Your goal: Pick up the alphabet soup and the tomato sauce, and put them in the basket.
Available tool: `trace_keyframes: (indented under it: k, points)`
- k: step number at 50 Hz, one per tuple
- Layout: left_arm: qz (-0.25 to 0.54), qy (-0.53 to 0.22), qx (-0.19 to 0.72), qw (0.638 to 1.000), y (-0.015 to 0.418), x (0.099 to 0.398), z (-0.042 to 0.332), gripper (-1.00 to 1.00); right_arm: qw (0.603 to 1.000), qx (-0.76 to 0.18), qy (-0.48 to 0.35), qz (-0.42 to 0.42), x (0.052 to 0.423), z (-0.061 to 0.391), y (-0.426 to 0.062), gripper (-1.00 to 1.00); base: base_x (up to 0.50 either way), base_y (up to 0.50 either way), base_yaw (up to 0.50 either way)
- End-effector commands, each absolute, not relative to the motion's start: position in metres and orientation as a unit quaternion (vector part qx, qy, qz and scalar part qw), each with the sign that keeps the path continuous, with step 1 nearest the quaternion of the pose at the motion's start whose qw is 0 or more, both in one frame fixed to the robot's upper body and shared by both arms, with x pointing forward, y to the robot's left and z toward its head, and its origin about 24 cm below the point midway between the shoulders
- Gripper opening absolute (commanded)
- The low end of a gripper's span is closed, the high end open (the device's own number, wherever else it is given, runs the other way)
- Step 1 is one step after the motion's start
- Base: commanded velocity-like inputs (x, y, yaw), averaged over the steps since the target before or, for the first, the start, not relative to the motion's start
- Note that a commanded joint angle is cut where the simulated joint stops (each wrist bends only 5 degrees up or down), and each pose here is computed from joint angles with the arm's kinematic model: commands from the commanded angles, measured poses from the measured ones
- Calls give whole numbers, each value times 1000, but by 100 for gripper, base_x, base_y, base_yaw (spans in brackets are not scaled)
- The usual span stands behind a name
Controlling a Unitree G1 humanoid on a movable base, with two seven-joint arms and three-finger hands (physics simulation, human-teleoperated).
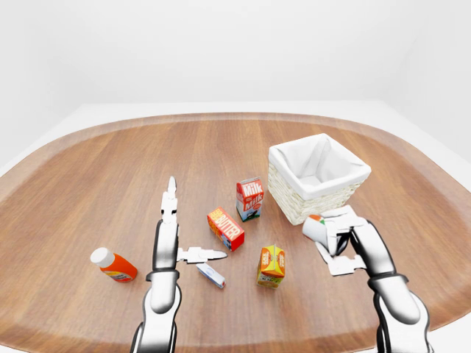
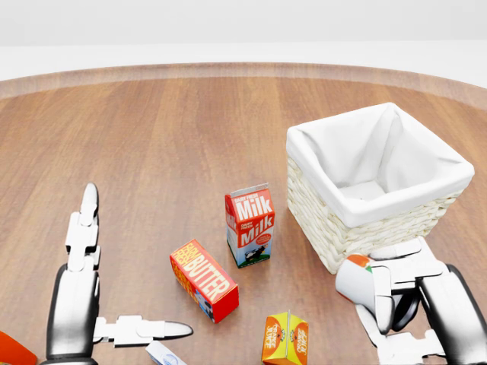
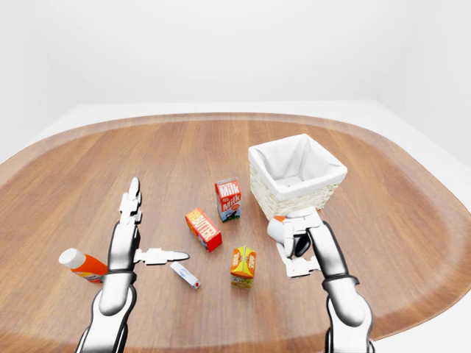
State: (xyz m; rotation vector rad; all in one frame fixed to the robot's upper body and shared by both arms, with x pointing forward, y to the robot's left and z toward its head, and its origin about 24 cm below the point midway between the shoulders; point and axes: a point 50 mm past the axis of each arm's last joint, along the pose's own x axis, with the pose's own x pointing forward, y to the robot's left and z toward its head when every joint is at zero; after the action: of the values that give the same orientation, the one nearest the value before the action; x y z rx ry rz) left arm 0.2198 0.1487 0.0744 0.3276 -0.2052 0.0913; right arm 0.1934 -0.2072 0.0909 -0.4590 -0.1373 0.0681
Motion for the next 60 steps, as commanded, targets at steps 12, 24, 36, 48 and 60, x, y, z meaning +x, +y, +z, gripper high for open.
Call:
trace_keyframes:
  k: [12, 24, 36, 48, 60]
  points:
    - [47, -103, 155, 981, 150, 219, 75, 100, 950, -246, -194, 5, 229, 147, -206, -100, 0, 0, 0]
    - [48, -106, 153, 981, 150, 220, 77, 100, 945, -249, -213, -5, 249, 178, -206, -100, 0, 0, 0]
    - [48, -108, 152, 981, 151, 221, 78, 100, 936, -267, -229, -8, 282, 197, -202, -100, 0, 0, 0]
    - [47, -107, 152, 981, 150, 220, 77, 100, 933, -282, -221, -15, 308, 204, -197, -100, 0, 0, 0]
    - [47, -104, 154, 981, 150, 219, 76, 100, 935, -292, -199, -19, 328, 201, -191, -100, 0, 0, 0]
